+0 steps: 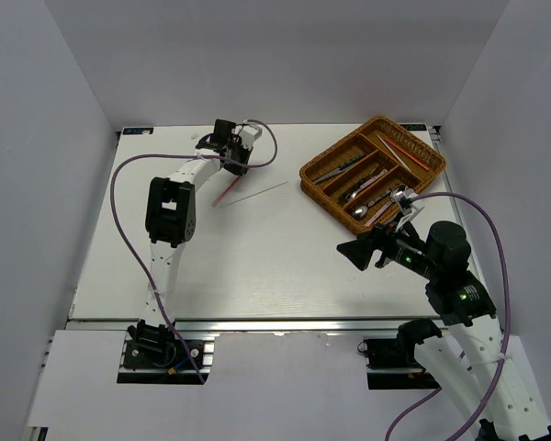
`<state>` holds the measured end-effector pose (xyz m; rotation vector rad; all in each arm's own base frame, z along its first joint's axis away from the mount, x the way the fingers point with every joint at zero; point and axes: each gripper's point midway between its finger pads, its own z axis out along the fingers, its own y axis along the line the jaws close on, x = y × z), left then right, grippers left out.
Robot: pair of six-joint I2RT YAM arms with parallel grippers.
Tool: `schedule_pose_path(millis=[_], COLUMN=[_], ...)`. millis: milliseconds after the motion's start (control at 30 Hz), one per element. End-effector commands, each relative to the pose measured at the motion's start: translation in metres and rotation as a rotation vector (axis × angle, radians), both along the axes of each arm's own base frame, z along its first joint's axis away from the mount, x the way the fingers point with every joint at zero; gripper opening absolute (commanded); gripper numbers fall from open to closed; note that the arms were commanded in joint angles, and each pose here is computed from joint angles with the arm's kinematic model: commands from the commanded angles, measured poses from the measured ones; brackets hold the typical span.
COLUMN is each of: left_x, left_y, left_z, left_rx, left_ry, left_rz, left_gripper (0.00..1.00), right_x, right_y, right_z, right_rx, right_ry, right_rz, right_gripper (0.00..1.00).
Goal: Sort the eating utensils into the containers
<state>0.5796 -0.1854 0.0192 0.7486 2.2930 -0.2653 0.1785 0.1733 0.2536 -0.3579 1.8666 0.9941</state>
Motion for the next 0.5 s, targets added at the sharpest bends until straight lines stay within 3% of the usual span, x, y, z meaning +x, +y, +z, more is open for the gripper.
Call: schedule_pose_path(millis=[0,100,233,467], left_x=[-0.048,-0.051,-0.05,-0.027], left_y=[0.018,0.034,0.051,0.077], left_z=[-0.039,-0.051,-0.05,0.018], left_rx=[0.07,0.14,0.217,0.307], left_ry=[0.214,0.229,0.204,0.016], left_rz=[-0.013,0.046,0.106,0.212], left_gripper=[0.11,0.0,0.0,0.0], right_x=[-0.002,-0.003,-0.004,-0.004], right_y=[0.001,0.001,0.001,0.002], right_z=[0.029,0.031,0.033,0.031], right_rx=[0.028,0.03,0.029,0.043], right_ry=[-0.083,-0.085,-0.091,-0.089], right_rz=[0.01,0.017,0.018,0.02], right_gripper=[0.89,0.89,0.89,0.89])
